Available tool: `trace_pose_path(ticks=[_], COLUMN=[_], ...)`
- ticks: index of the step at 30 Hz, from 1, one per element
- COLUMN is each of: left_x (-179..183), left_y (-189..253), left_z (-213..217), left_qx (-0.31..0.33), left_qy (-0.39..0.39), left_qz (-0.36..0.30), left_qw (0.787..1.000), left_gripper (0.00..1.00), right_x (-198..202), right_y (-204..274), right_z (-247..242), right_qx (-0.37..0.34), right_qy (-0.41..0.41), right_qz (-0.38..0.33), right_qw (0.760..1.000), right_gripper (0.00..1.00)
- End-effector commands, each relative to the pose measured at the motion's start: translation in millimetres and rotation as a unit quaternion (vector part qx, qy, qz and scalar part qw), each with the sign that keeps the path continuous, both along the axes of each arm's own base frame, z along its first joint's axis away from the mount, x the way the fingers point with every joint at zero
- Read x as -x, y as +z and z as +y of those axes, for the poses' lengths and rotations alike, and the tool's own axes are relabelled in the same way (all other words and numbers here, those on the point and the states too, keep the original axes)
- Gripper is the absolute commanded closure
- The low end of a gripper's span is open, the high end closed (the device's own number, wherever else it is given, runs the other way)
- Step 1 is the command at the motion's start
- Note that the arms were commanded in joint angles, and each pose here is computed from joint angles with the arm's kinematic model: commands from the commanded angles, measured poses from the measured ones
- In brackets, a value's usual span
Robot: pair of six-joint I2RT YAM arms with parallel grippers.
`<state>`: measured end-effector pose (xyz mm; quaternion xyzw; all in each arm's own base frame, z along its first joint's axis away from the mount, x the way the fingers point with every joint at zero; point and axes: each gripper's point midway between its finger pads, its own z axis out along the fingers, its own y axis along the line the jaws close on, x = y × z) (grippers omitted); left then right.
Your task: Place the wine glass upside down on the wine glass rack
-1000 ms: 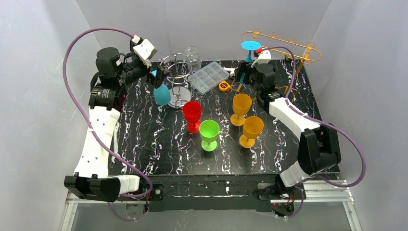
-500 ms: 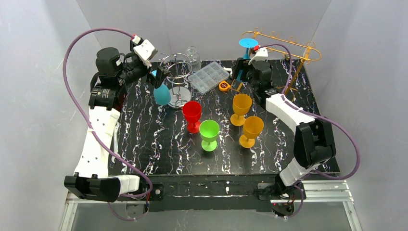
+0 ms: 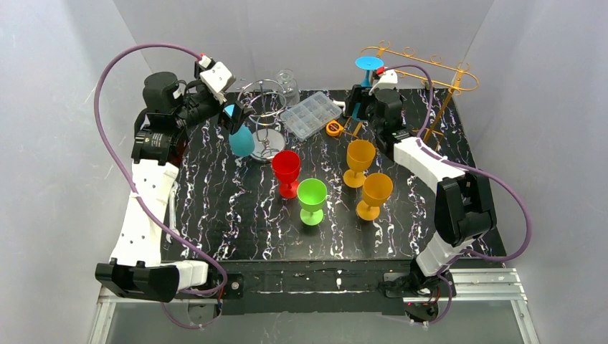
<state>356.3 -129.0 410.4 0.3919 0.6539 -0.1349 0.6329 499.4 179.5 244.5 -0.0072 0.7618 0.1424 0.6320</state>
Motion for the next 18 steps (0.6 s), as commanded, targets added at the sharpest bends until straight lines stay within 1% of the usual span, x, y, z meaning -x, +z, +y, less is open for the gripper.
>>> trace_pose_path(ticks=[1,9,18], left_x=[14,15,17], left_y=[8,5,7], left_z=[-1,0,-1], left_qx=[-0.002,-0.008,-0.005], left_qy=[-0.009,-0.009,-0.012], left_qz=[-0.013,-0.013,-0.014], left_qw=[1.0,1.0,1.0], left_gripper=[0.02,0.02,0.02], right_x=[-9,-11,-18], right_y=[41,34,12], right_z=[-7,-15,-17], right_qx=[-0.029,-0.033,-0.028], right_qy=[-0.017,-0.024,-0.03], right_qz=[-0.055,-0.046,-0.021], right_qw=[0.998,0.998,0.999], right_gripper=[0.44,0.44,0.42])
